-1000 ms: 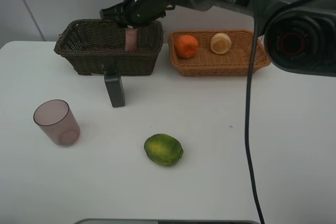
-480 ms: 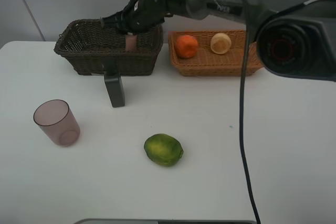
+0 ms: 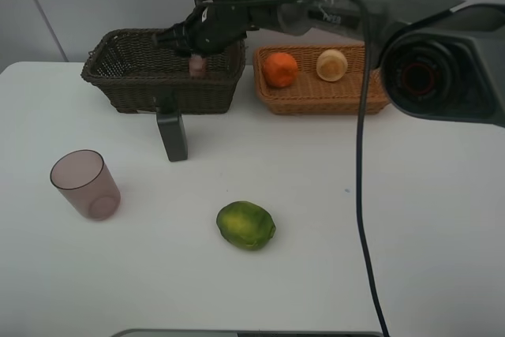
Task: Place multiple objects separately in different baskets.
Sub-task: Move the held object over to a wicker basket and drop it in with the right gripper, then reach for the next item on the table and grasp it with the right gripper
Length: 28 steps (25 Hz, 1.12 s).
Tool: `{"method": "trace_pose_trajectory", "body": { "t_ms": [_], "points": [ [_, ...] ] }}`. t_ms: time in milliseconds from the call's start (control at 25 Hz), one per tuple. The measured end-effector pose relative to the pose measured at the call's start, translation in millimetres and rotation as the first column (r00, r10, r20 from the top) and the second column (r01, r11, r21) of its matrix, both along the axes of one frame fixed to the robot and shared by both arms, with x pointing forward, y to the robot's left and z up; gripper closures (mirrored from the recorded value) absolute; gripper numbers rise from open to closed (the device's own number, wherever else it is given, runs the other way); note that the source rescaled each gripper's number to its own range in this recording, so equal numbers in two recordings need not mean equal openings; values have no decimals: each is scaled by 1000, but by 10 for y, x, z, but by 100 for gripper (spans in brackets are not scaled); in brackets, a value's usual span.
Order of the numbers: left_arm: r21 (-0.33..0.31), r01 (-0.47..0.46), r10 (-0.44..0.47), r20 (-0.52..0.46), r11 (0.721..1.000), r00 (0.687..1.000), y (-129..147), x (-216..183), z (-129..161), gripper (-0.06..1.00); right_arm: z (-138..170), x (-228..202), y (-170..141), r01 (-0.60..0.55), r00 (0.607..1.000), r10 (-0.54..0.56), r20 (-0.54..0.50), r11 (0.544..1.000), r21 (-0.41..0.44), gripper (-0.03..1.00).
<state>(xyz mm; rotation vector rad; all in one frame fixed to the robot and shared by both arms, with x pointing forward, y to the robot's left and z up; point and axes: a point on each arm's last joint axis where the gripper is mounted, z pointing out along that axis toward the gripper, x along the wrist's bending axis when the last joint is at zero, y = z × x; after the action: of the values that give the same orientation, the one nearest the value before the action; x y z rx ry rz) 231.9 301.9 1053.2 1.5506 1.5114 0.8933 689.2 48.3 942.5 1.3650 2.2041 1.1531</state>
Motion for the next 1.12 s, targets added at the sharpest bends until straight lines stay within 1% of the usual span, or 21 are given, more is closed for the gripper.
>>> {"method": "trace_pose_trajectory", "body": {
  "t_ms": [120,200,240,280,400,520,640,720,800,960,1040,1120],
  "points": [
    [0,0,0,0,1000,1000,0,0,0,-5,6,4,3,0,1000,0,7,1000,5,38],
    [0,0,0,0,1000,1000,0,0,0,-5,15,4,3,0,1000,0,9,1000,7,21],
    [0,0,0,0,1000,1000,0,0,0,-5,34,3,2,0,1000,0,12,1000,9,16],
    [0,0,0,0,1000,1000,0,0,0,-5,48,1,1,0,1000,0,12,1000,9,13],
    [0,0,0,0,1000,1000,0,0,0,-5,183,-27,-21,0,1000,0,7,1000,5,9],
    [0,0,0,0,1000,1000,0,0,0,-5,437,-90,-69,-8,1000,8,2,1000,-11,9],
    [0,0,0,0,1000,1000,0,0,0,-5,661,-192,-153,-52,999,50,-23,994,-96,9],
    [0,0,0,0,1000,1000,0,0,0,-5,759,-272,-215,-89,995,80,-64,982,-164,9],
    [0,0,0,0,1000,1000,0,0,0,-5,830,-362,-288,-121,987,93,-130,966,-228,9],
    [0,0,0,0,1000,1000,0,0,0,-5,909,-530,-437,-186,961,96,-259,918,-349,9],
    [0,0,0,0,1000,1000,0,0,0,-5,929,-625,-500,-232,945,109,-308,887,-399,9],
    [0,0,0,0,1000,1000,0,0,0,-5,947,-737,-539,-276,932,130,-338,860,-429,9]
  ]
}}
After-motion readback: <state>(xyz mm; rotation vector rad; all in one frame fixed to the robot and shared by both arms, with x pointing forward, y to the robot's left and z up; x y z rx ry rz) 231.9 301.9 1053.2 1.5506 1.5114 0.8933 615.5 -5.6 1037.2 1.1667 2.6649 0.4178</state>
